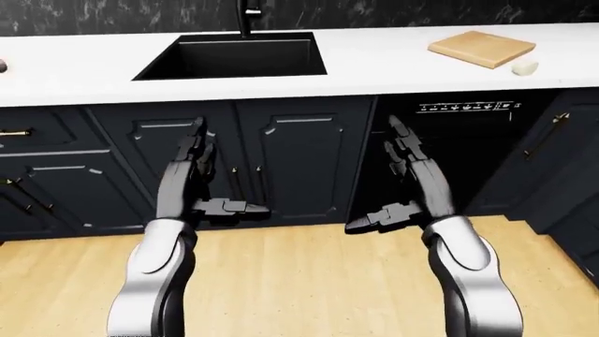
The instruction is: Place the bread and cheese on the cutting board.
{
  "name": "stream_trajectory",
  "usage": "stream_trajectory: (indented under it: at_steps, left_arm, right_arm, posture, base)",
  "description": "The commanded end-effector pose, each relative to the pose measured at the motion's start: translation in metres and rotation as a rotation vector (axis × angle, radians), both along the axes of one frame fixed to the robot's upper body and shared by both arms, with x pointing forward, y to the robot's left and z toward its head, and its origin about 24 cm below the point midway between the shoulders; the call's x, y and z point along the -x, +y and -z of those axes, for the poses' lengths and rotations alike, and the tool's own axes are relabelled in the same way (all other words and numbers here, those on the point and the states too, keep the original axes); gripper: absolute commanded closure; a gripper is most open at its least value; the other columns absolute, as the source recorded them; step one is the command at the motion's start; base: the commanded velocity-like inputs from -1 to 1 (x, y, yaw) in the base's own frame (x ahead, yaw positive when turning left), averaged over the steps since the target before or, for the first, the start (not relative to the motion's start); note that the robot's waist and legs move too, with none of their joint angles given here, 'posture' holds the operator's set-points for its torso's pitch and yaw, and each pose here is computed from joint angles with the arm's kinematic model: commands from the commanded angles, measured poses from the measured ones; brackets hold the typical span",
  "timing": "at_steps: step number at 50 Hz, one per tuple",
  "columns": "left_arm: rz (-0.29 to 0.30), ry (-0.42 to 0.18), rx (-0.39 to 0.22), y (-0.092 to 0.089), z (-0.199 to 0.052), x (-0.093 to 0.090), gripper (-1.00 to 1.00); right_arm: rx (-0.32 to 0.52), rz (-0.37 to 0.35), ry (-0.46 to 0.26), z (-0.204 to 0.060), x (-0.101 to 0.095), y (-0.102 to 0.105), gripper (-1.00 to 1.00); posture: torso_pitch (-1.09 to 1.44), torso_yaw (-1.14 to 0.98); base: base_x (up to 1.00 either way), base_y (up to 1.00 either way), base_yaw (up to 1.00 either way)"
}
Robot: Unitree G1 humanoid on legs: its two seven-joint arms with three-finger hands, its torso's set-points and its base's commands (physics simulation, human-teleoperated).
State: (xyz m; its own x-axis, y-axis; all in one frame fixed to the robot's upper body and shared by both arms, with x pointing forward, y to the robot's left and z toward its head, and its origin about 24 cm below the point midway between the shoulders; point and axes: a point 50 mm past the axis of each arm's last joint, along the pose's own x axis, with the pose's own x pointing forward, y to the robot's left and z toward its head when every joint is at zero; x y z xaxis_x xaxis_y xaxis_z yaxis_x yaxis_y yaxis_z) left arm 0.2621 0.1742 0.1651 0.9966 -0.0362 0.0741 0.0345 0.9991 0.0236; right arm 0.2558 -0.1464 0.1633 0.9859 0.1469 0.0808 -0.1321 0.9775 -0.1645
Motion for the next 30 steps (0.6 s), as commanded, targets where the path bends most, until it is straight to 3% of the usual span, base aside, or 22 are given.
stream_trajectory:
  at_steps: [1,30]
  left_arm:
    - [0.006,-0.101,-0.012,-0.0014,-0.0174,0.0028,-1.0]
    - [0.007,-0.097,-0.012,-0.0017,-0.0145,0.0032,-1.0]
  right_arm:
    - [0.007,-0.002,-0.096,-0.016,0.0032,0.0007,-1.0]
    - [0.022,-0.007,-0.098,-0.0143,0.0048,0.0024,-1.0]
  posture:
    - [0.0,0.0]
    - [0.0,0.0]
  base:
    - [0.01,0.12,0.0]
    - [0.0,0.48,0.0]
